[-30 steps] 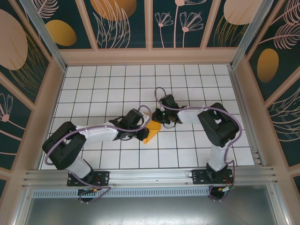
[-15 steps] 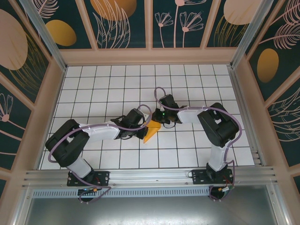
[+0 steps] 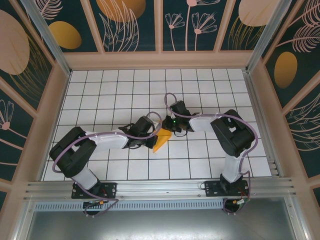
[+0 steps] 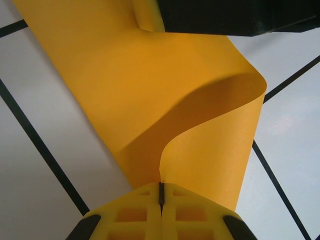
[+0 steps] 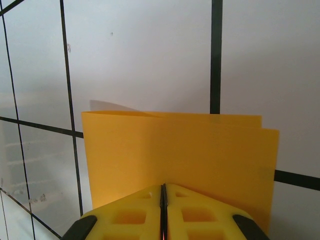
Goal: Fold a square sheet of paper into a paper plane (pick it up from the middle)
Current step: Third fold the triangle at the center of the table.
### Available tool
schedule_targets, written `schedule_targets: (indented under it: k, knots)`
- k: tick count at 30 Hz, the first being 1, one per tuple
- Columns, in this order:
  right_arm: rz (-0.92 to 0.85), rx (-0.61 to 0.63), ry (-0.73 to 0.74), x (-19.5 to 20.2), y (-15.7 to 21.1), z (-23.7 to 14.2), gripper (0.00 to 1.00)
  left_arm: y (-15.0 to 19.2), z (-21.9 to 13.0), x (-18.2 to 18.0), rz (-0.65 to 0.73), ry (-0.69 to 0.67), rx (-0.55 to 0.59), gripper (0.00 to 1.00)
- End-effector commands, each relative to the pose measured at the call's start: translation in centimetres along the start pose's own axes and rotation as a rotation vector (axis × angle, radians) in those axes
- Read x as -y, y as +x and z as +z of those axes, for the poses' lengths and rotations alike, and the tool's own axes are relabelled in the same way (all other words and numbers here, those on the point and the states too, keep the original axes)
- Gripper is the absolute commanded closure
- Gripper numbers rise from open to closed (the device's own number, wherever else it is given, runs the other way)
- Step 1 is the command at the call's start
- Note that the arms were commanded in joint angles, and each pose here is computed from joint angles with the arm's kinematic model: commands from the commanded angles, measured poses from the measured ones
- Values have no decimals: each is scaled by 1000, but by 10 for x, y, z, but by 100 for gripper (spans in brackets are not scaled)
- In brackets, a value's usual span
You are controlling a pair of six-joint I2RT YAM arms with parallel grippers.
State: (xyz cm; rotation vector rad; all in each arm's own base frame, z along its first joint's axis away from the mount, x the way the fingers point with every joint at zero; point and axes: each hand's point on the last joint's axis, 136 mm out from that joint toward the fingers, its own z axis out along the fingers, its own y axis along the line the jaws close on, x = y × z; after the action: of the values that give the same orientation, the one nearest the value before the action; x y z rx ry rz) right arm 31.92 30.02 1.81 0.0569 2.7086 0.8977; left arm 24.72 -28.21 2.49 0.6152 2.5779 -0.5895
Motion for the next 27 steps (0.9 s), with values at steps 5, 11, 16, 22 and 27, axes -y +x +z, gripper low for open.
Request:
schedule_targets:
  k: [5,11,16,22,27]
  knots:
    - [6,-59,94,21,20,8,89,0,0,-5,-29,-22,-6,100]
    - [10,-58,100,23,20,8,89,5,2,-7,-55,-29,-15,100]
    - [10,-60,103,23,21,9,89,5,2,-4,-63,-8,-17,100]
    - [12,-59,106,23,21,9,90,9,1,-6,-82,-14,-22,100]
    - [13,-56,111,24,21,9,90,10,-1,-6,-94,-13,-19,100]
